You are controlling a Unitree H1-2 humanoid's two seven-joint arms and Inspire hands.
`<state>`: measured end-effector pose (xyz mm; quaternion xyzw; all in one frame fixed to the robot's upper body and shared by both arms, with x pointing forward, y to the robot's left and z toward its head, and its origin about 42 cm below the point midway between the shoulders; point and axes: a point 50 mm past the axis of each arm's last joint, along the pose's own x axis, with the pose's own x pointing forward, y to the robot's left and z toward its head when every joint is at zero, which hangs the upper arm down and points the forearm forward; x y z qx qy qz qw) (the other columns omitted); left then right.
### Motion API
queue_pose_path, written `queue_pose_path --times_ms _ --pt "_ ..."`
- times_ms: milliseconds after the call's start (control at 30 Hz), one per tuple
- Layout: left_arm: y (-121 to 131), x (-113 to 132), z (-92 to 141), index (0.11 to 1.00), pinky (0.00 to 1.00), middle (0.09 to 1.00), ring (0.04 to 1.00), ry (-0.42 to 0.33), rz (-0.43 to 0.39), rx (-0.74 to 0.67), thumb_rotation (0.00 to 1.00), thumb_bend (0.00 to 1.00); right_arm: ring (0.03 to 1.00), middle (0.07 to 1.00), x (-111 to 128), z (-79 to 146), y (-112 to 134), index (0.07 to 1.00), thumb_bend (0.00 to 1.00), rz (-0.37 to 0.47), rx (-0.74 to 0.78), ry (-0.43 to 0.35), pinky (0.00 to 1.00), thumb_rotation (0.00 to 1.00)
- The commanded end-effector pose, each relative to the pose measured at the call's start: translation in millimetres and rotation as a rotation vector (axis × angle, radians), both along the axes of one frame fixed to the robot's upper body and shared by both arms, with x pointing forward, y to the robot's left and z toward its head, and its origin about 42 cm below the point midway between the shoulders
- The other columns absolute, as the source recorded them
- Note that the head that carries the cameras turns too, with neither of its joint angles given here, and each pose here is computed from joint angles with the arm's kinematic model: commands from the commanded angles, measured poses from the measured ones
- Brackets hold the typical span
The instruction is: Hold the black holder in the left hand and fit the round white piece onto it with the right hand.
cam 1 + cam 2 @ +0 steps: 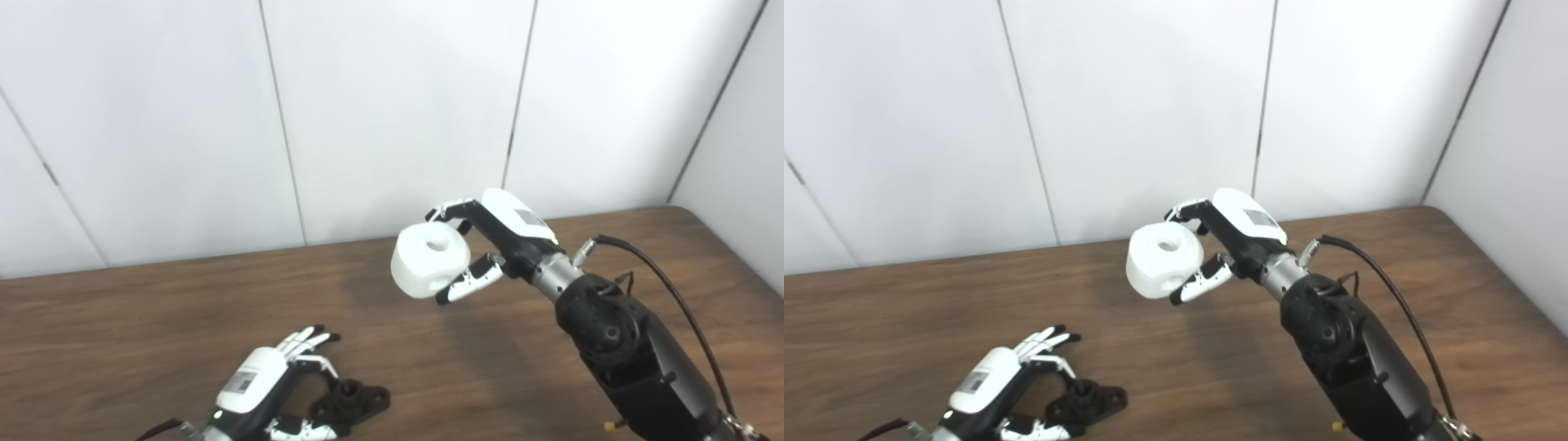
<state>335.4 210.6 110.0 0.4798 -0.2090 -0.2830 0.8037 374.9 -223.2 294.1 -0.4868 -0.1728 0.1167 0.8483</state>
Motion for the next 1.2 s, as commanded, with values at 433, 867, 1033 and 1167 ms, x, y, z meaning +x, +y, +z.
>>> queue_pose_path --times_ms 433,867,1033,1167 --pt "-20 -35 -67 0.483 0.96 0.914 0.981 0.245 -0.060 0.261 0.06 0.52 0.768 0.758 -21 10 45 0.479 0.52 0.216 -0.041 -0.047 0.65 0.13" --pt "-28 -35 -65 0.484 0.98 0.922 0.991 0.259 -0.057 0.249 0.06 0.52 0.793 0.772 -26 -17 70 0.480 0.52 0.308 -0.083 0.031 0.69 0.13" --pt "-28 -35 -66 0.483 0.98 0.920 0.989 0.246 -0.060 0.246 0.06 0.52 0.797 0.774 -26 -23 74 0.479 0.52 0.318 -0.108 0.047 0.69 0.13" --pt "-29 -35 -66 0.483 0.97 0.919 0.987 0.243 -0.061 0.244 0.06 0.52 0.796 0.774 -26 -28 77 0.479 0.52 0.328 -0.125 0.054 0.68 0.13"
